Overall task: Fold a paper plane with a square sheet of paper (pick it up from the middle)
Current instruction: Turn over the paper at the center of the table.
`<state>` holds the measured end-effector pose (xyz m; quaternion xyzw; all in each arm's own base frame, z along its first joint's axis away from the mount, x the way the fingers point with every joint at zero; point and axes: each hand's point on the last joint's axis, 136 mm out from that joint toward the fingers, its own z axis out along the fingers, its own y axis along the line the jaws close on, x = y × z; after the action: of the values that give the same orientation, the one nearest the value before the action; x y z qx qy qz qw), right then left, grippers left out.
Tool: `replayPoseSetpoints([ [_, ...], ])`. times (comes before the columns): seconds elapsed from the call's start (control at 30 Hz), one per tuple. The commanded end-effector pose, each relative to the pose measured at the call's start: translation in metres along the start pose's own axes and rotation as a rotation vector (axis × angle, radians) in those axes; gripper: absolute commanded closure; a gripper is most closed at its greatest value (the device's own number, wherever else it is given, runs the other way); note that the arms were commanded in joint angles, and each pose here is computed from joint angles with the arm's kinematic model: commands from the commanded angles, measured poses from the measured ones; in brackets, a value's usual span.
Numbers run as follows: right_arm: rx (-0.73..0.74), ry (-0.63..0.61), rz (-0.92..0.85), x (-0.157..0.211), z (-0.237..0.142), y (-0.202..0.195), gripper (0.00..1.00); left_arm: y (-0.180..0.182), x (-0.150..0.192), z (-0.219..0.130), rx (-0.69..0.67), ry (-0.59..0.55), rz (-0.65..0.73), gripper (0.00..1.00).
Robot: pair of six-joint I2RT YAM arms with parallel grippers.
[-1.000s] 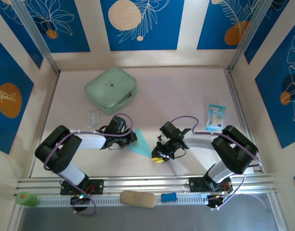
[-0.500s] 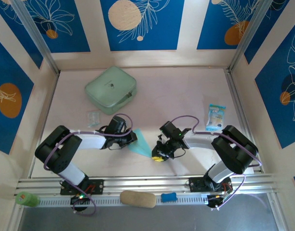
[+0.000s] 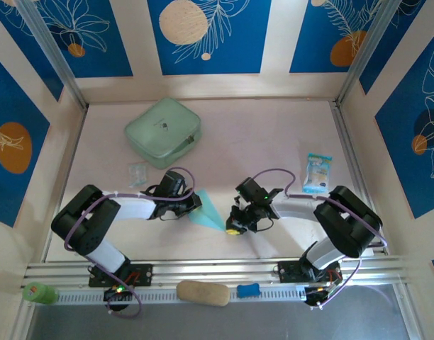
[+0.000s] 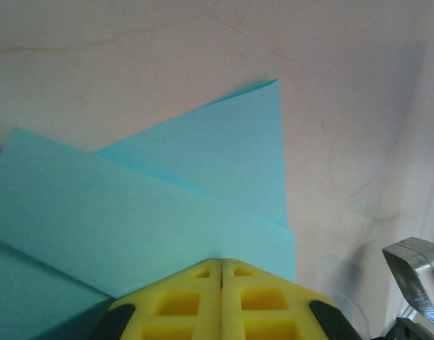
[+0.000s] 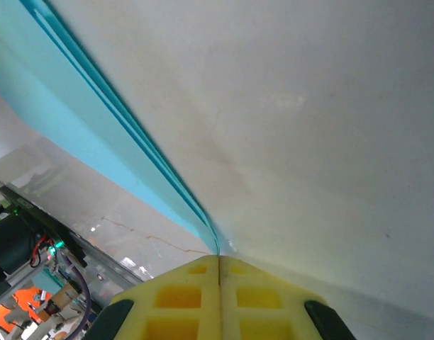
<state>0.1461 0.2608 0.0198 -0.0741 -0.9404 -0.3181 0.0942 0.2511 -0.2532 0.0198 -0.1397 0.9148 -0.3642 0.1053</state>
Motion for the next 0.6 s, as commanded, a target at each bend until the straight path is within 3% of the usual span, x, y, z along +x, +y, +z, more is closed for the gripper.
replayPoseSetpoints([
  [0.0, -0.001, -0.052, -0.034, -0.003, -0.011, 0.002, 0.97, -0.011, -0.004, -0.009, 0.032, -0.015, -0.009, 0.91],
  [0.2, 0.055, -0.171, -0.115, -0.01, -0.037, -0.004, 0.98, -0.041, -0.015, -0.034, 0.094, -0.073, 0.052, 0.69],
  [0.4, 0.137, -0.347, -0.242, -0.021, -0.082, -0.005, 0.98, -0.058, -0.026, -0.066, 0.076, -0.157, 0.122, 0.62],
  [0.57, 0.297, -0.528, -0.383, -0.032, -0.137, -0.004, 0.98, -0.057, -0.032, -0.083, 0.03, -0.21, 0.157, 0.61],
])
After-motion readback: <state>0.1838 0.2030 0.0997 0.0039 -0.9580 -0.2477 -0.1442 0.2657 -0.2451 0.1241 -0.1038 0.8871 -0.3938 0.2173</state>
